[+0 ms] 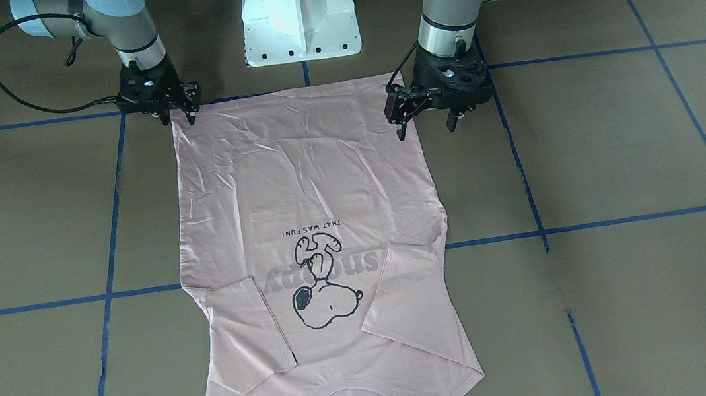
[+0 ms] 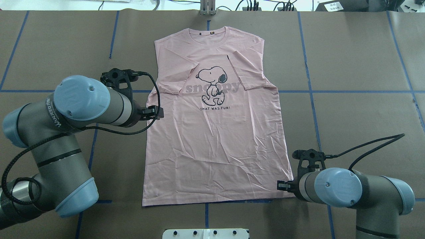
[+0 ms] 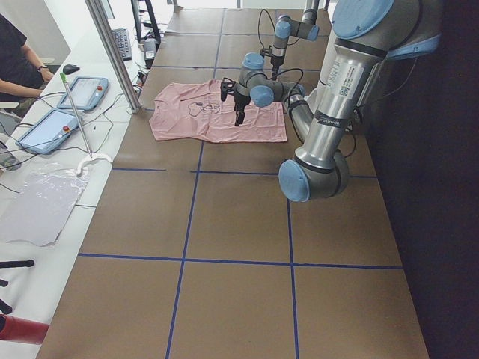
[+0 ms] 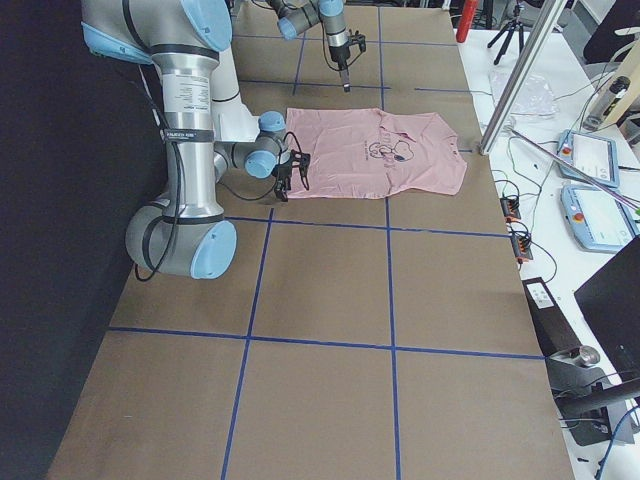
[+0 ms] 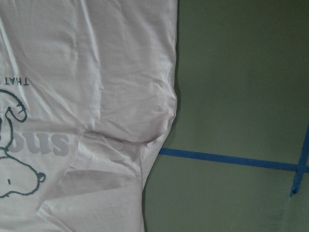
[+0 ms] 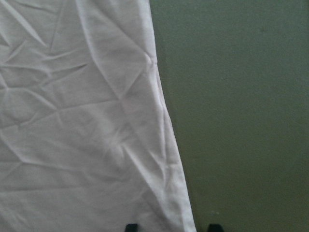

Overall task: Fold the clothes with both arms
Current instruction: 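Move both grippers to the shirt hem corners nearest the robot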

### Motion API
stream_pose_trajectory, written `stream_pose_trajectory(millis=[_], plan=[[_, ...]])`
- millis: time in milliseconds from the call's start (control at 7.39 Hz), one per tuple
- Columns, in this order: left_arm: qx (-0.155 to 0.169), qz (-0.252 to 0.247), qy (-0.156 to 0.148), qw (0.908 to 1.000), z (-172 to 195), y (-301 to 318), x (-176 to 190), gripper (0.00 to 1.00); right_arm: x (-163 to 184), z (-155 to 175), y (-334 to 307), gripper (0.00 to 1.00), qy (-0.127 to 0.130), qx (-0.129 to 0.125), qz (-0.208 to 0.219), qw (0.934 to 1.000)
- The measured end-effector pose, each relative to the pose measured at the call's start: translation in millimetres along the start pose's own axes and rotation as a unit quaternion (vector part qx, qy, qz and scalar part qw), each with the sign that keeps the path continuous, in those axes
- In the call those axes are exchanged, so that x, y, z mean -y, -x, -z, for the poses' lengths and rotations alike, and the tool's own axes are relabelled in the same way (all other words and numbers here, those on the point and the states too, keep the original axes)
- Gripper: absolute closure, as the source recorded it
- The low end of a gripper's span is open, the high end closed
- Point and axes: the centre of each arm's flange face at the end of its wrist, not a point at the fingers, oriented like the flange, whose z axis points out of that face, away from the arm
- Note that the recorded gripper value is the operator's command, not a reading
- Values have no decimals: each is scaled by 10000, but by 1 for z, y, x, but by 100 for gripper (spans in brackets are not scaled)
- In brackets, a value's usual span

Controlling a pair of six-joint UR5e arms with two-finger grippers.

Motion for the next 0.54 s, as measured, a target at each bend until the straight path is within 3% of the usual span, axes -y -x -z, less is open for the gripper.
stream_pose_trajectory(millis=[541], plan=[[-49, -10, -12, 10000, 4, -5, 1, 0, 0, 8, -1, 100, -14, 57, 1, 10000]])
